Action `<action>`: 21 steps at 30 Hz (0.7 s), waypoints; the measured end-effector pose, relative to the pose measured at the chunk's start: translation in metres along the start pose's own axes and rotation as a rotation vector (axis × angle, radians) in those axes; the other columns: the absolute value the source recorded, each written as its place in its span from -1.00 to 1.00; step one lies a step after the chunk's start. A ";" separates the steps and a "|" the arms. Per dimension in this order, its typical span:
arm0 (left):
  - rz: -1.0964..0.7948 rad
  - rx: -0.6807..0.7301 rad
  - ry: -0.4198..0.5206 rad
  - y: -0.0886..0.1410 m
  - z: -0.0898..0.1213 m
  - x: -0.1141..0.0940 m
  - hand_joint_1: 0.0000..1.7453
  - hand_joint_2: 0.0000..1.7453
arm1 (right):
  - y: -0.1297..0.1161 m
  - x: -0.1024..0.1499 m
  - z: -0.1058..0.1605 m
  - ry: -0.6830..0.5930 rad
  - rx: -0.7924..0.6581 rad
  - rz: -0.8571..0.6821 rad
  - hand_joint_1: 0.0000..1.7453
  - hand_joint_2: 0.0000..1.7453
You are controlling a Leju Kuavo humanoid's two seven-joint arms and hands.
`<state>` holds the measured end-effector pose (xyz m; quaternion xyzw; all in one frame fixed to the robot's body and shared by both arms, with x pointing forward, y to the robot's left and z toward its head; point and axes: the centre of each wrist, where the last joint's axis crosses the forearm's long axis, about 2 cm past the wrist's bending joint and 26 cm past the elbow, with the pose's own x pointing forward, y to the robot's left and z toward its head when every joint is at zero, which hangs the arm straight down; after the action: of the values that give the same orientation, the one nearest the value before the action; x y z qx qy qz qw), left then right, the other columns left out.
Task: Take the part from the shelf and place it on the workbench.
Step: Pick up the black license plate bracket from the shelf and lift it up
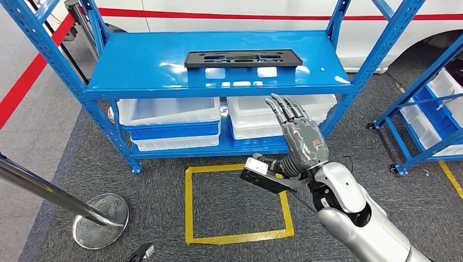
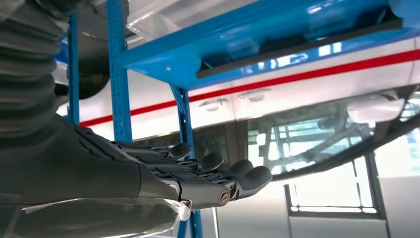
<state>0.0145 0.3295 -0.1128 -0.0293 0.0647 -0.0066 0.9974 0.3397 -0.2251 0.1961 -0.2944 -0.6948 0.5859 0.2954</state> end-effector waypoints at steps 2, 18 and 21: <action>-0.004 0.000 0.003 0.000 0.000 0.000 -1.00 -1.00 | 0.004 -0.003 -0.002 0.021 0.013 -0.001 -1.00 1.00; -0.026 -0.006 0.006 -0.003 0.000 0.000 -1.00 -1.00 | 0.026 -0.028 -0.012 0.146 0.098 -0.008 -1.00 1.00; -0.032 -0.011 0.000 -0.004 -0.001 0.000 -1.00 -1.00 | 0.031 -0.033 -0.012 0.169 0.118 -0.004 -1.00 1.00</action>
<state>0.0143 0.3254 -0.1130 -0.0358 0.0645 -0.0220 0.9970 0.3719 -0.2379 0.1652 -0.3236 -0.6323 0.5982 0.3710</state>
